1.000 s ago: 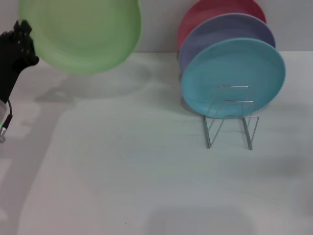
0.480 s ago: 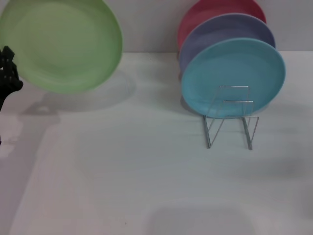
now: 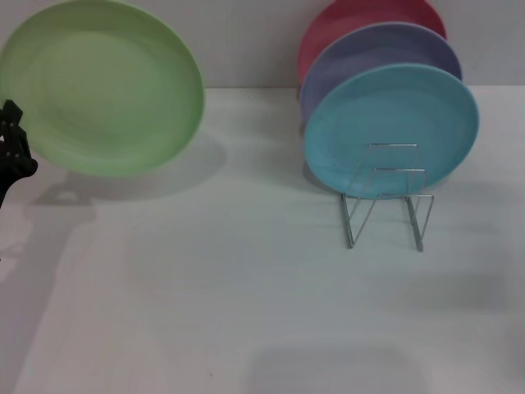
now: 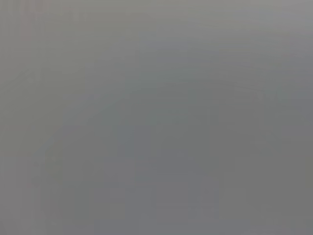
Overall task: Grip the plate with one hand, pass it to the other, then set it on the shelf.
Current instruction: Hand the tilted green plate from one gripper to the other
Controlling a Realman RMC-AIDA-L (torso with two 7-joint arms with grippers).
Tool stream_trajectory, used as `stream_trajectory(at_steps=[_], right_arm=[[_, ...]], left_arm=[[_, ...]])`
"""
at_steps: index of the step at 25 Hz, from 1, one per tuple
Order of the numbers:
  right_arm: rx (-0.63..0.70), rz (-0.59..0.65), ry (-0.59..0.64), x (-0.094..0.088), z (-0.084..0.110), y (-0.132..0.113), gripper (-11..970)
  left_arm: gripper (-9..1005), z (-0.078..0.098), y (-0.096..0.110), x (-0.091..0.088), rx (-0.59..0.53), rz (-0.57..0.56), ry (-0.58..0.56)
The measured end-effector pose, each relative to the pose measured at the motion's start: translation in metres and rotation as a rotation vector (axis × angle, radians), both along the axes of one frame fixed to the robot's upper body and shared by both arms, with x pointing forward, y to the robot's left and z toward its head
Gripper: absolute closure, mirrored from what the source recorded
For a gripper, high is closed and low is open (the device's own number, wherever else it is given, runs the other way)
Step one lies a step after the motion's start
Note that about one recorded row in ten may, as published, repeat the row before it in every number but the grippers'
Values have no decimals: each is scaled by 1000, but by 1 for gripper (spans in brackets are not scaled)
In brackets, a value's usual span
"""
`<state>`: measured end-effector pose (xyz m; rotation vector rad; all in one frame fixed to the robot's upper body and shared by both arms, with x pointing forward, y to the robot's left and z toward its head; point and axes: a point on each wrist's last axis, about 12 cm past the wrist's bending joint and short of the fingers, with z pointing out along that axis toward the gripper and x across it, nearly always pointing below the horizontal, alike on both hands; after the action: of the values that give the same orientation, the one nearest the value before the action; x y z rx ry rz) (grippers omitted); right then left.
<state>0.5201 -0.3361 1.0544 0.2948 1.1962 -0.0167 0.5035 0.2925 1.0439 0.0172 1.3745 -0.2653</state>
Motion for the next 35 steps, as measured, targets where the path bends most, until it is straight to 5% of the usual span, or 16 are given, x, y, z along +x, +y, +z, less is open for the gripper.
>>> stream_trajectory(at_steps=[15,35], right_arm=[[-70,144,-20,-36,-7,59,208],[-61,438,-27,-41,-1,119,208]], left_arm=[[961,6,-6,12,25,-13,-29],[961,0,-4,10,53,-10,-4]])
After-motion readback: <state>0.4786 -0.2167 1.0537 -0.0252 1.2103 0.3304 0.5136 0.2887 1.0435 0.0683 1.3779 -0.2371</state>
